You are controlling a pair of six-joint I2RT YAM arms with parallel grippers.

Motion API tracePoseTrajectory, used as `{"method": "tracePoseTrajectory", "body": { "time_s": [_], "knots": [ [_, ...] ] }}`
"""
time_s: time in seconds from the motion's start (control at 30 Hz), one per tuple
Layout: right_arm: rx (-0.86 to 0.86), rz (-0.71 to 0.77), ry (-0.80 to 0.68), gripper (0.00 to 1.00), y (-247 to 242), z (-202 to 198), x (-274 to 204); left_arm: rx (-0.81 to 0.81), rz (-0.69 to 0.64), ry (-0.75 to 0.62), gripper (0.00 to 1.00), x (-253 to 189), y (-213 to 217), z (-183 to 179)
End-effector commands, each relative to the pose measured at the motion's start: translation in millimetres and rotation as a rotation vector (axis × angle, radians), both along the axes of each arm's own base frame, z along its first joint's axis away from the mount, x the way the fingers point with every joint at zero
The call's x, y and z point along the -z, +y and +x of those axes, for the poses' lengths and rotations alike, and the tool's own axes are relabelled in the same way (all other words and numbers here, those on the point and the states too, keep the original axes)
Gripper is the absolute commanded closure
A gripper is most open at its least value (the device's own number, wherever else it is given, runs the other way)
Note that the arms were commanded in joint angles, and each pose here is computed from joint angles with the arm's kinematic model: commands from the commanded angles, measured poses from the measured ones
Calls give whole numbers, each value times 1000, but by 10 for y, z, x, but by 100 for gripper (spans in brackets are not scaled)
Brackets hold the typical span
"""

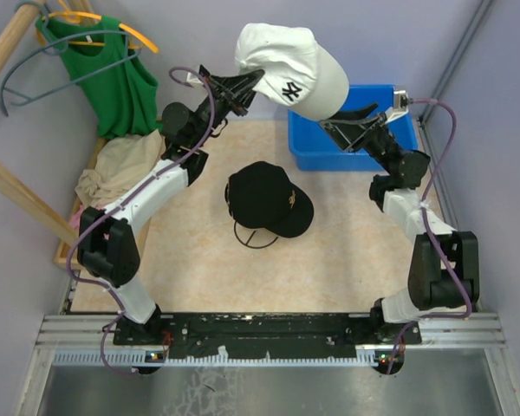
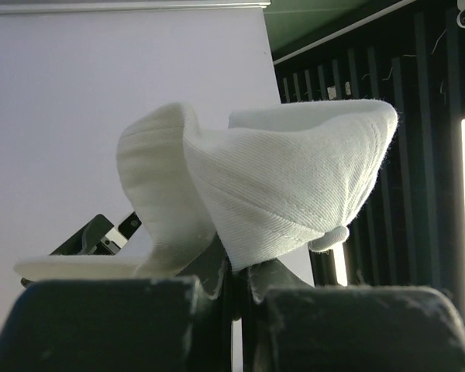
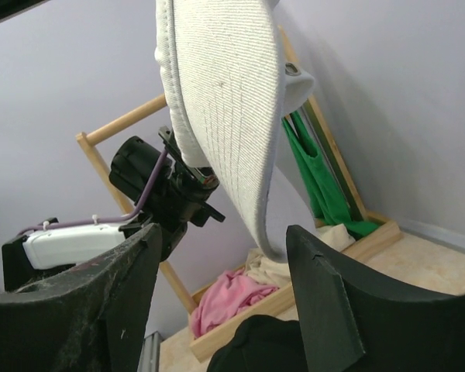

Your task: Stack the hats

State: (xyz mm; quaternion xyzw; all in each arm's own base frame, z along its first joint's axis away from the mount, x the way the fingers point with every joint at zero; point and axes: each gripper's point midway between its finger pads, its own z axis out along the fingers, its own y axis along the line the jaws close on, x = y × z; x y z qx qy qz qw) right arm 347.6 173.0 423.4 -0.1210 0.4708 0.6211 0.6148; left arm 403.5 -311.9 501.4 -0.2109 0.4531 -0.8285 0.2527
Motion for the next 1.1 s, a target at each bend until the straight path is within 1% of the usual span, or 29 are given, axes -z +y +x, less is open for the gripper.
{"method": "tracePoseTrajectory", "body": {
  "time_s": [0.0,0.07,0.2,0.3,0.5,0.7,0.8,0.87,0.9,0.93,1.03,1.07],
  "knots": [
    [-23,42,-145,38,37,-155,-372,-13,-73,-86,100,-456,157,-266],
    [-26,46,-147,39,35,-163,-397,-18,-71,-76,100,-415,166,-262],
    [-23,56,-148,54,25,-165,-436,-29,-69,-64,100,-360,184,-260],
    [-26,61,-148,61,24,-178,-460,-32,-65,-61,100,-341,186,-260],
    [-26,69,-159,67,19,-188,-530,-33,-59,-57,100,-335,184,-259],
    [-28,78,-168,69,15,-182,-598,-37,-47,-45,100,-290,179,-250],
    [-34,86,-165,79,14,-168,-615,-36,-46,-39,100,-273,170,-243],
    [-45,92,-163,90,30,-168,-625,-32,-46,-39,100,-272,157,-250],
    [-52,94,-162,97,43,-173,-634,-35,-48,-39,100,-271,161,-241],
    [-55,97,-156,100,45,-172,-636,-35,-47,-38,100,-265,160,-239],
    [-71,109,-133,100,48,-199,-686,-43,-33,-47,100,-196,163,-213],
    [-77,109,-121,100,47,-216,-725,-54,-20,-57,96,-164,179,-196]
  ]
}}
